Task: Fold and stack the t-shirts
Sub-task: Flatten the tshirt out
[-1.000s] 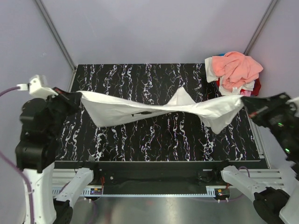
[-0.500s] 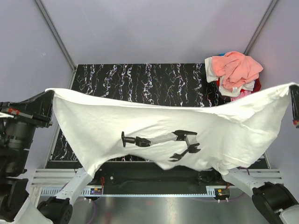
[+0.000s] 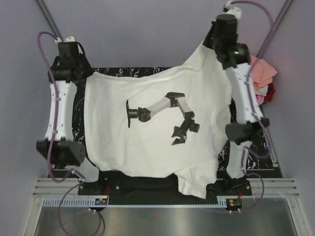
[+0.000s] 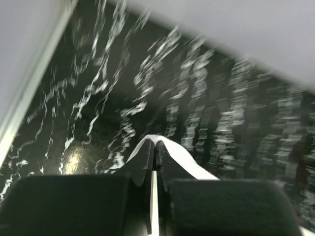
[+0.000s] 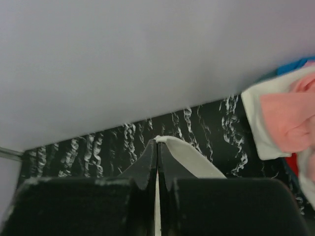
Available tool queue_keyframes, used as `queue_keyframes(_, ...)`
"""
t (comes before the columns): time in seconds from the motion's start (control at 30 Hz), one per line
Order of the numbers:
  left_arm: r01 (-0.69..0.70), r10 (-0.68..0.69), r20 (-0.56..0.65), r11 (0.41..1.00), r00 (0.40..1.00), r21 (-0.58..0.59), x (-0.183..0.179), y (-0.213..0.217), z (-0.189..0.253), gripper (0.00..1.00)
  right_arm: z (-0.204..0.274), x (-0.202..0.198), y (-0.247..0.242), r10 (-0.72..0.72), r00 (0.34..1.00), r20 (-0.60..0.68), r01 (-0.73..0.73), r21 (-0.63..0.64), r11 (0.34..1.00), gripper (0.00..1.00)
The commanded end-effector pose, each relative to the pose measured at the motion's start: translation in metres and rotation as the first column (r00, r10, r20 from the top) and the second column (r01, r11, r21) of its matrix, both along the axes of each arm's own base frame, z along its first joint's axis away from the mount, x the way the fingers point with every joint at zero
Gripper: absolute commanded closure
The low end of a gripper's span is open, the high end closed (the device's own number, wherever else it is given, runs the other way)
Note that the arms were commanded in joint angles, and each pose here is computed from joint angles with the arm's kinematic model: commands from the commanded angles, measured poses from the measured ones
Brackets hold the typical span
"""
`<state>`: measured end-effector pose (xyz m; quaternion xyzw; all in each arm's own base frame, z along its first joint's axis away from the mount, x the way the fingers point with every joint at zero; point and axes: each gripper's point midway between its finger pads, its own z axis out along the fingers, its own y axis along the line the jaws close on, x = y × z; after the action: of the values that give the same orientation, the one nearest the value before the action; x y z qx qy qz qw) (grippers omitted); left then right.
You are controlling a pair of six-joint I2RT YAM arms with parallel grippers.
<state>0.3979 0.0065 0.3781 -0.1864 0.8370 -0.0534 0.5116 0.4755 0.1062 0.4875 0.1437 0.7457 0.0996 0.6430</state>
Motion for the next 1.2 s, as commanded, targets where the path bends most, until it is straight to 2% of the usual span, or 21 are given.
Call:
queue_keyframes(0.0,-0.082,0.069,-0.336,0.996,0.939,-0.023,0.056,0.039,-0.129,0.96,-0.112,0.081,-0.006,-0.037,0.971,-0.236,0.04,0.007,0.999,0.95)
queue_keyframes(0.03,-0.086,0.062,-0.352,0.995,0.934,-0.055,0.07,0.044,-0.133,0.71,-0.179,0.11,-0.004,-0.049,0.938,-0.344,0.055,0.007,0.998,0.36)
queue_keyframes(0.07,-0.091,0.043,-0.492,0.993,0.869,-0.073,0.075,0.044,-0.184,0.61,-0.193,0.114,0.002,0.006,0.928,-0.374,0.014,0.051,0.999,0.04)
queue_keyframes(0.1,-0.104,0.054,-0.519,0.992,0.853,-0.067,0.078,0.048,-0.192,0.53,-0.212,0.12,0.002,0.021,0.913,-0.408,0.007,0.067,0.998,0.0)
queue_keyframes(0.13,-0.097,0.051,-0.534,0.994,0.844,-0.058,0.078,0.046,-0.197,0.47,-0.214,0.118,0.0,0.026,0.908,-0.419,0.004,0.071,0.997,0.0)
queue_keyframes(0.17,-0.093,0.06,-0.481,0.995,0.875,-0.045,0.08,0.047,-0.183,0.35,-0.22,0.116,0.002,0.035,0.901,-0.433,-0.003,0.075,0.997,0.0)
queue_keyframes(0.2,-0.096,0.073,-0.452,0.995,0.889,-0.029,0.078,0.049,-0.178,0.29,-0.255,0.118,0.005,0.042,0.874,-0.484,-0.009,0.072,0.997,0.0)
queue_keyframes(0.23,-0.095,0.07,-0.473,0.995,0.878,-0.03,0.065,0.048,-0.193,0.22,-0.233,0.11,0.005,0.056,0.893,-0.446,-0.02,0.084,0.996,0.0)
queue_keyframes(0.27,-0.094,0.078,-0.383,0.995,0.92,-0.025,0.065,0.049,-0.166,0.1,-0.249,0.108,0.004,0.052,0.884,-0.464,-0.017,0.079,0.997,0.0)
queue_keyframes(0.3,-0.094,0.079,-0.37,0.995,0.926,-0.023,0.06,0.048,-0.161,0.08,-0.245,0.104,0.003,0.051,0.887,-0.459,-0.017,0.079,0.997,0.0)
queue_keyframes(0.47,-0.043,0.025,-0.338,0.998,0.941,-0.045,0.029,0.032,-0.144,0.08,-0.237,0.081,0.011,0.116,0.865,-0.488,-0.072,0.108,0.991,0.0)
queue_keyframes(0.5,-0.032,0.012,-0.368,0.998,0.93,-0.05,0.019,0.027,-0.159,0.08,-0.243,0.076,0.012,0.128,0.852,-0.507,-0.077,0.121,0.99,0.0)
queue_keyframes(0.53,-0.012,-0.004,-0.329,0.999,0.944,-0.046,0.012,0.018,-0.149,0.08,-0.236,0.066,0.018,0.167,0.849,-0.501,-0.102,0.155,0.983,0.0)
queue_keyframes(0.57,-0.004,-0.012,-0.33,0.999,0.944,-0.049,0.005,0.013,-0.153,0.08,-0.264,0.055,0.021,0.178,0.817,-0.549,-0.1,0.168,0.981,0.0)
queue_keyframes(0.63,0.011,-0.035,-0.351,0.998,0.936,-0.07,-0.011,0.0,-0.179,0.08,-0.256,0.035,0.027,0.216,0.826,-0.521,-0.106,0.234,0.967,0.0)
queue_keyframes(0.67,0.03,-0.058,-0.32,0.995,0.946,-0.093,-0.019,-0.007,-0.174,0.08,-0.286,0.025,0.029,0.234,0.809,-0.539,-0.107,0.257,0.961,0.0)
queue_keyframes(0.7,0.024,-0.068,-0.363,0.992,0.929,-0.125,-0.033,-0.013,-0.198,0.08,-0.289,0.017,0.033,0.254,0.809,-0.529,-0.115,0.282,0.953,0.0)
queue_keyframes(0.73,0.029,-0.074,-0.329,0.99,0.941,-0.137,-0.035,-0.015,-0.196,0.08,-0.281,0.006,0.041,0.302,0.81,-0.503,-0.143,0.331,0.933,0.0)
queue_keyframes(0.83,0.021,-0.086,-0.356,0.983,0.931,-0.182,-0.048,-0.022,-0.225,0.09,-0.307,-0.019,0.065,0.401,0.758,-0.515,-0.206,0.395,0.895,0.01)
queue_keyframes(0.9,0.018,-0.102,-0.389,0.977,0.916,-0.213,-0.058,-0.028,-0.246,0.09,-0.328,-0.032,0.082,0.431,0.719,-0.545,-0.25,0.376,0.892,0.01)
queue_keyframes(1.17,0.012,-0.121,-0.417,0.968,0.901,-0.252,-0.063,-0.045,-0.275,0.11,-0.388,-0.054,0.088,0.453,0.589,-0.669,-0.215,0.411,0.886,0.01)
